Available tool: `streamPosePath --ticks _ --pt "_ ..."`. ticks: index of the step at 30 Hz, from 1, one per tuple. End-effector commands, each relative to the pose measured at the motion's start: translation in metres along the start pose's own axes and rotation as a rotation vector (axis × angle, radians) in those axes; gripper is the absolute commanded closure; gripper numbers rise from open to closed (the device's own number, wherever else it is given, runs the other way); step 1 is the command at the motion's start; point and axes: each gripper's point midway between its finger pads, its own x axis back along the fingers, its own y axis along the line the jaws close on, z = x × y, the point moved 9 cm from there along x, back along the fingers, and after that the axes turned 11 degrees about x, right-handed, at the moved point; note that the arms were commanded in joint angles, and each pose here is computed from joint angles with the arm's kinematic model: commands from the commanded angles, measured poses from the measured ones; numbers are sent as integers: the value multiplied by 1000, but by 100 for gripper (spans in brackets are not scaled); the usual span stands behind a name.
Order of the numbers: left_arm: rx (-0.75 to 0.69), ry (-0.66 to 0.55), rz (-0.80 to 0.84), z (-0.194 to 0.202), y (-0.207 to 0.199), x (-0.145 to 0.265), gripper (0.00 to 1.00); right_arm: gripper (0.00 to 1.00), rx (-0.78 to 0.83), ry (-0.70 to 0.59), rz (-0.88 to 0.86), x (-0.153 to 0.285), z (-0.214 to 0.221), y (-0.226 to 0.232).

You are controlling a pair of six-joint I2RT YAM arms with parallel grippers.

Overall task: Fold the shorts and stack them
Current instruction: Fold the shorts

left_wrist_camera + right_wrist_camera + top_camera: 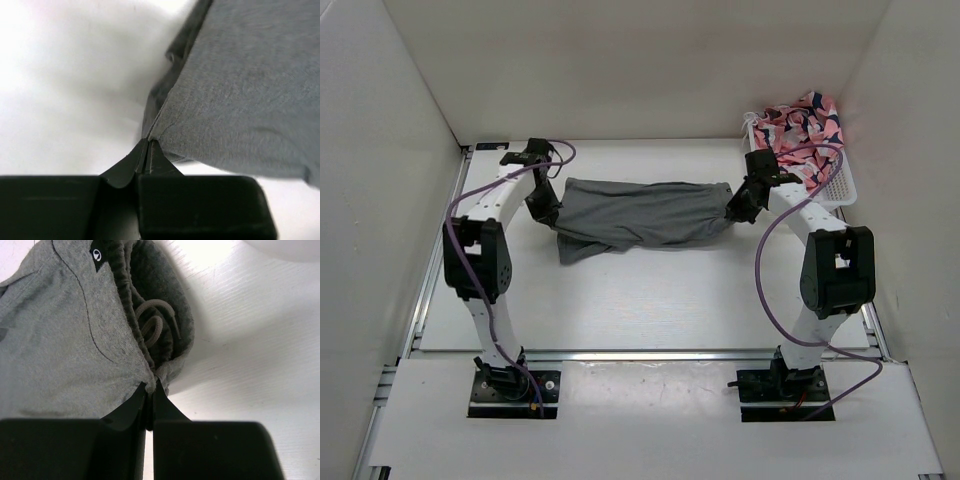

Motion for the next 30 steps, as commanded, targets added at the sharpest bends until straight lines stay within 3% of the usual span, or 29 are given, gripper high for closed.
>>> streamPosePath --ticks 1,6,9,10,11,12,13,16,18,21,24,25,26,28,29,30 --pt "5 -14 69 12 10 36 90 100 4 -45 14 15 -5 0" --pt "-34 94 103 52 13 15 89 100 4 -34 31 14 -1 -3" --pt "-28 175 73 64 14 -11 47 93 4 -27 36 12 1 -5" --pt "-29 201 64 69 16 -18 16 79 4 -27 36 12 1 -5" --pt "-29 221 70 72 17 -19 1 72 4 -22 28 13 2 -4" --pt "-28 221 83 73 15 -26 0 65 13 -22 28 13 2 -5" --pt "-27 237 87 77 17 -29 0 54 13 -22 28 13 2 -5" --pt "-15 246 119 80 11 -30 0 38 13 -17 21 11 3 -5" --pt "-26 270 97 86 10 -39 0 35 13 -10 10 11 4 -4" --pt "-19 263 65 87 7 -49 15 33 13 -7 0 5 3 -3" --pt "-14 240 16 86 10 -57 51 42 4 21 7 -6 8 -5" --pt "-14 223 15 83 9 -56 77 46 4 30 12 -10 9 -6" --pt "-15 214 7 82 9 -56 89 59 3 39 18 -11 12 -8" --pt "-8 197 -12 79 13 -54 89 74 11 54 33 -14 20 -9" --pt "-9 187 -21 78 14 -55 89 90 11 54 33 -14 20 -9" --pt "-10 176 -33 77 16 -52 89 96 12 53 43 -13 23 -12"
